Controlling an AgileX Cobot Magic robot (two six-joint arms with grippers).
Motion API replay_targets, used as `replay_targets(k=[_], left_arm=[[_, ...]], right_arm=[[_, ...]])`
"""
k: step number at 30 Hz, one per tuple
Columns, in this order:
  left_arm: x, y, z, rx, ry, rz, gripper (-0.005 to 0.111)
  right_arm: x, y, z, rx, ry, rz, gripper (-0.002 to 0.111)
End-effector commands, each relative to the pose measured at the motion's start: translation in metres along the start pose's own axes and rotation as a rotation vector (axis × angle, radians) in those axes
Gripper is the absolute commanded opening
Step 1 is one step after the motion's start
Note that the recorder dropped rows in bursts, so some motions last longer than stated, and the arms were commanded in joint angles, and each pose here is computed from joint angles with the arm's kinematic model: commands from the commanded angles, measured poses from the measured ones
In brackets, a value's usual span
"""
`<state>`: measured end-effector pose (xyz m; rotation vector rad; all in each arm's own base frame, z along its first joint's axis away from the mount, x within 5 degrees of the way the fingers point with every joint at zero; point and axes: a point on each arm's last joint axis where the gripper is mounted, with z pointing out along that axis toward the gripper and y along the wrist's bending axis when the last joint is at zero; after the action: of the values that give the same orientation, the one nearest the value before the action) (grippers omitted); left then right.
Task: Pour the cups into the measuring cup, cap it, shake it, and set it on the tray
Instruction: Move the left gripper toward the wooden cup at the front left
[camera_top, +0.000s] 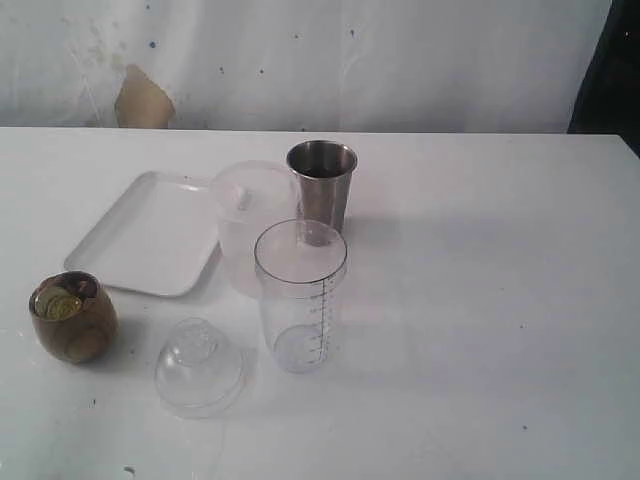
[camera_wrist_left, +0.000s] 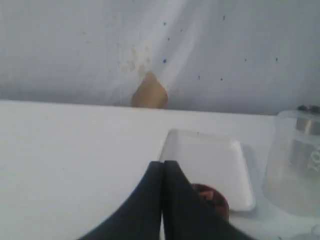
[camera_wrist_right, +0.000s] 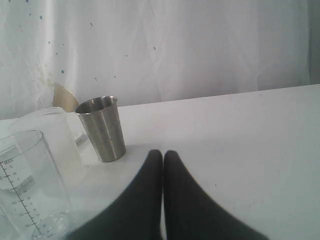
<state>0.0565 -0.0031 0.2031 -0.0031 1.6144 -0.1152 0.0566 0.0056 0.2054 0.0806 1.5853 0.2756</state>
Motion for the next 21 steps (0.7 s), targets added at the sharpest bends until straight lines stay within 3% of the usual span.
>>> replay_targets(k=[1,3,8,18,21], left_arm=[[-0.026,-0.009,-0.005,0.104,-0.306,-0.007,0.000],[-0.038,-0.013,-0.010,0.205,-0.435,-0.226,0.000],[-0.037,-0.012,-0.009,0.189,-0.425,-0.204,0.000],[0.003,-0.012,0.052,0.097,0.104,-0.190,0.000],[0.011,-0.013,0.061,0.111,0.170,-0.169,0.009]], right_arm=[[0.001,-0.001,0.000,0.005,0.001,-0.001,0.000],[0.001,-0.001,0.000,0.005,0.001,-0.001,0.000],[0.001,-0.001,0.000,0.005,0.001,-0.001,0.000],[0.001,-0.001,0.000,0.005,0.001,-0.001,0.000],[0.001,-0.001,0.000,0.005,0.001,-0.001,0.000]])
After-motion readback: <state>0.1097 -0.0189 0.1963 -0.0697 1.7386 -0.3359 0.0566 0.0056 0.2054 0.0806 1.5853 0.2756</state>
